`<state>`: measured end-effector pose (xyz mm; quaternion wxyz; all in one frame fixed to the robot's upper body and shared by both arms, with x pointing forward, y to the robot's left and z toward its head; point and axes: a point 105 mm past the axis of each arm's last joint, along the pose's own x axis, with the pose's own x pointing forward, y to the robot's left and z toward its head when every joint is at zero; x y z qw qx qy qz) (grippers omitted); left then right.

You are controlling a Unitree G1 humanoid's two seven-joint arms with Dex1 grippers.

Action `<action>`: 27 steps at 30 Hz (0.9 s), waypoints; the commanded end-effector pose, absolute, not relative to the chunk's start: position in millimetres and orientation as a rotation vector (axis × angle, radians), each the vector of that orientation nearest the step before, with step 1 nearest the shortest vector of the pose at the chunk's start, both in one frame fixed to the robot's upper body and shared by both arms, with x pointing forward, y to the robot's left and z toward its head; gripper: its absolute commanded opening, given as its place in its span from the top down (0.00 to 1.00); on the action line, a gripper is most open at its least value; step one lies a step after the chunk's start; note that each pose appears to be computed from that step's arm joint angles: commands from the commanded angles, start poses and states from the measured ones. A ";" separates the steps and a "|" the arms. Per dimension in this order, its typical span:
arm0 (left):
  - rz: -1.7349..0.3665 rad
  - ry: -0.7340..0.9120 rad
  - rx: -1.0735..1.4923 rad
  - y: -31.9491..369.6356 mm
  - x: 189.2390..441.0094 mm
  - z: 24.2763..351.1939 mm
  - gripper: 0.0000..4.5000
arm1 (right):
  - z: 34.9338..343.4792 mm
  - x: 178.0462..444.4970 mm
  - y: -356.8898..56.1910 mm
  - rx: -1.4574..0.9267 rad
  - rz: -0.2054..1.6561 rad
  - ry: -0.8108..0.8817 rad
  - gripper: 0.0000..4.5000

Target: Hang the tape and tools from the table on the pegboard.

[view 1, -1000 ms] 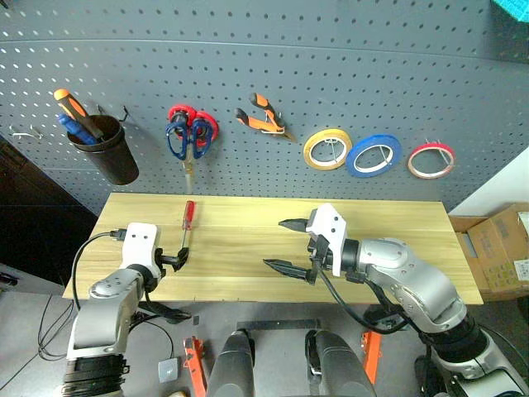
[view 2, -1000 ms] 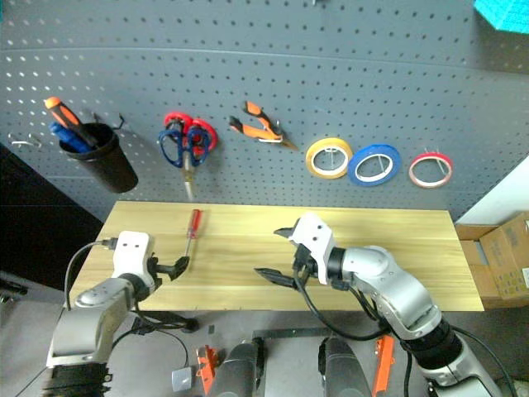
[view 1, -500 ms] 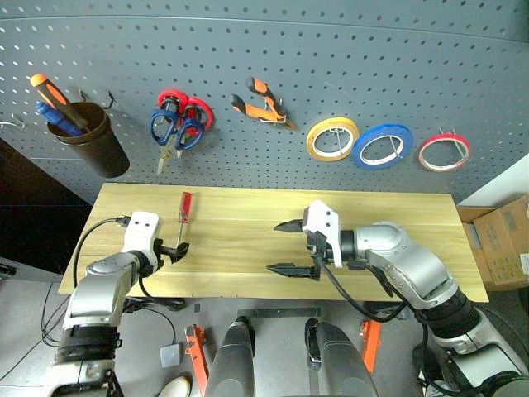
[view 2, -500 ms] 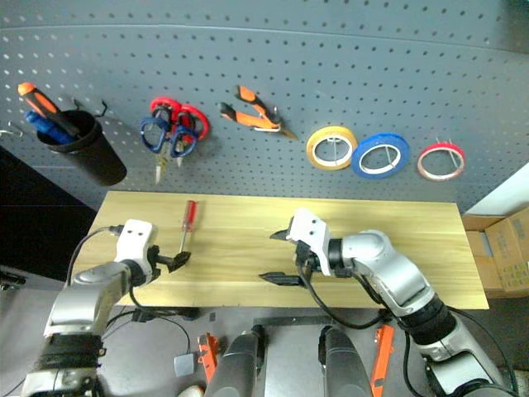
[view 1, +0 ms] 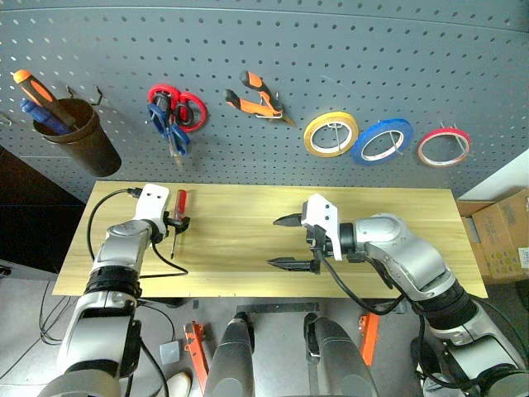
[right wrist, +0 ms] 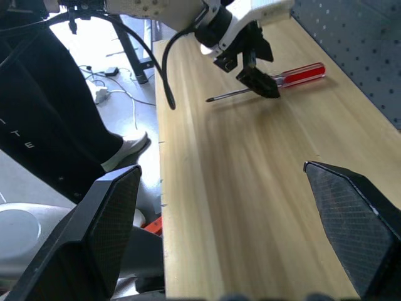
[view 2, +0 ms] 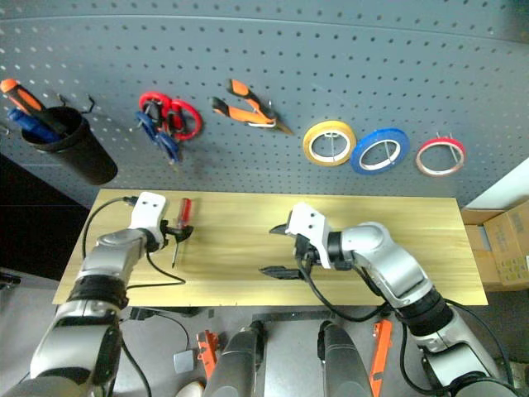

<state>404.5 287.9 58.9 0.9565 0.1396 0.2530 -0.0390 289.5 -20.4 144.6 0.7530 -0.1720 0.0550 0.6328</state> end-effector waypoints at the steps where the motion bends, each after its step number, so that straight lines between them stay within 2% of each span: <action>1: -0.088 0.506 0.306 285.2 409.6 60.4 0.00 | 153.1 288.4 -22.3 -0.385 1.388 0.095 0.00; 10: -0.101 0.504 0.320 283.6 414.9 63.2 0.00 | 145.2 301.5 -30.7 -0.411 1.326 0.116 0.00; 13: -0.099 0.499 0.318 284.8 415.8 65.6 0.14 | 146.5 303.8 -30.0 -0.412 1.315 0.103 0.00; 22: -0.100 0.491 0.317 282.1 417.9 68.0 0.82 | 149.1 307.8 -32.0 -0.425 1.309 0.090 0.00; 27: -0.099 0.490 0.314 280.9 419.0 68.6 0.82 | 149.9 310.5 -32.6 -0.430 1.305 0.085 0.00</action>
